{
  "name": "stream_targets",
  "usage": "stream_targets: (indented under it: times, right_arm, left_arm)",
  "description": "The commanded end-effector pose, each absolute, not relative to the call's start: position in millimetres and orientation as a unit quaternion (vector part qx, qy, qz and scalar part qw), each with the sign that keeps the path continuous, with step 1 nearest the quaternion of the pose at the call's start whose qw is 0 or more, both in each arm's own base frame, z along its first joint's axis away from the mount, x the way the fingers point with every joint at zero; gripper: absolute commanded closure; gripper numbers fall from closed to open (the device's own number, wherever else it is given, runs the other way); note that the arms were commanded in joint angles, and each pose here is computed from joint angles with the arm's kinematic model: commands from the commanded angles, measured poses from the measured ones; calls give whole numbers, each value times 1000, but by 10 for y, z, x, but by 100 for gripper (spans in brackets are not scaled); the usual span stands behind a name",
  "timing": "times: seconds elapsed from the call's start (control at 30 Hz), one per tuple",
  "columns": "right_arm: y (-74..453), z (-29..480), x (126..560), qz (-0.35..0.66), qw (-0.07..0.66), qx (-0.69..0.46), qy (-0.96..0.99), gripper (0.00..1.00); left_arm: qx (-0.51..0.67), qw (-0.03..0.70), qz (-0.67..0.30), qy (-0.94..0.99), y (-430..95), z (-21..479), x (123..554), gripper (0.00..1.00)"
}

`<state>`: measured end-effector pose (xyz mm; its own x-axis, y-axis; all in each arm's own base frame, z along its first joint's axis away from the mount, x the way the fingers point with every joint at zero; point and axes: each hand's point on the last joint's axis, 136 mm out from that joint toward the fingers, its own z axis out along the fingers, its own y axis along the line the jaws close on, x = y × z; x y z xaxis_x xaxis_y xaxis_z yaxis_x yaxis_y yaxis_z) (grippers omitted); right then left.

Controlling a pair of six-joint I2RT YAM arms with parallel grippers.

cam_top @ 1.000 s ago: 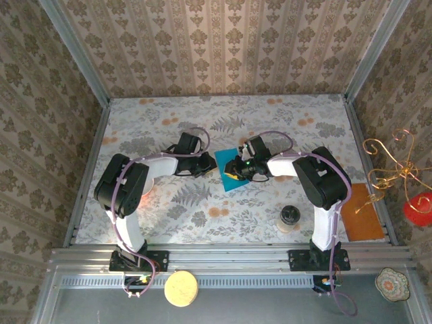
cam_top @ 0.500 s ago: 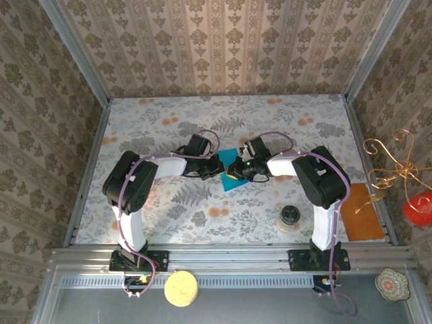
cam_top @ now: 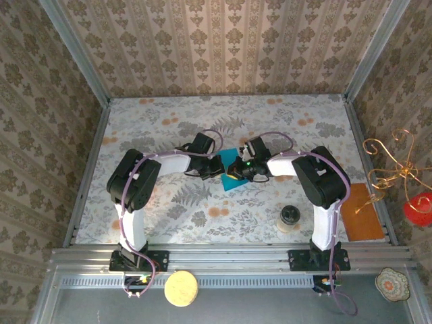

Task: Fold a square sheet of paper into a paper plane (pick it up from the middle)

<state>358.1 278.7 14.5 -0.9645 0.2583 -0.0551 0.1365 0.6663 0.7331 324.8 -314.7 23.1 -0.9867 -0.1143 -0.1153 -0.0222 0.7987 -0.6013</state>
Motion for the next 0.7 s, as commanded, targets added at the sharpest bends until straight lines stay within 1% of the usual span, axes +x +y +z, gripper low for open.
stream_targets:
  times: [0.0, 0.13, 0.2, 0.47, 0.67]
  right_arm:
    - [2626, -40, 3442, 360, 47, 140, 921, 93]
    - [2648, 315, 3562, 386, 86, 110, 912, 90]
    - [2628, 339, 3568, 376, 93, 95, 917, 90]
    - [2529, 56, 3554, 346, 73, 98, 930, 91]
    - [2334, -140, 3541, 304, 65, 125, 942, 92]
  left_arm:
    - [-32, 55, -263, 963, -2991, 31, 3148, 100]
    - [-30, 52, -261, 964, -2978, -1, 3131, 100]
    - [-29, 50, -262, 963, -2980, -16, 3127, 100]
    - [-27, 44, -261, 964, -2976, -57, 3106, 100]
    - [-26, 46, -262, 964, -2961, -27, 3122, 100]
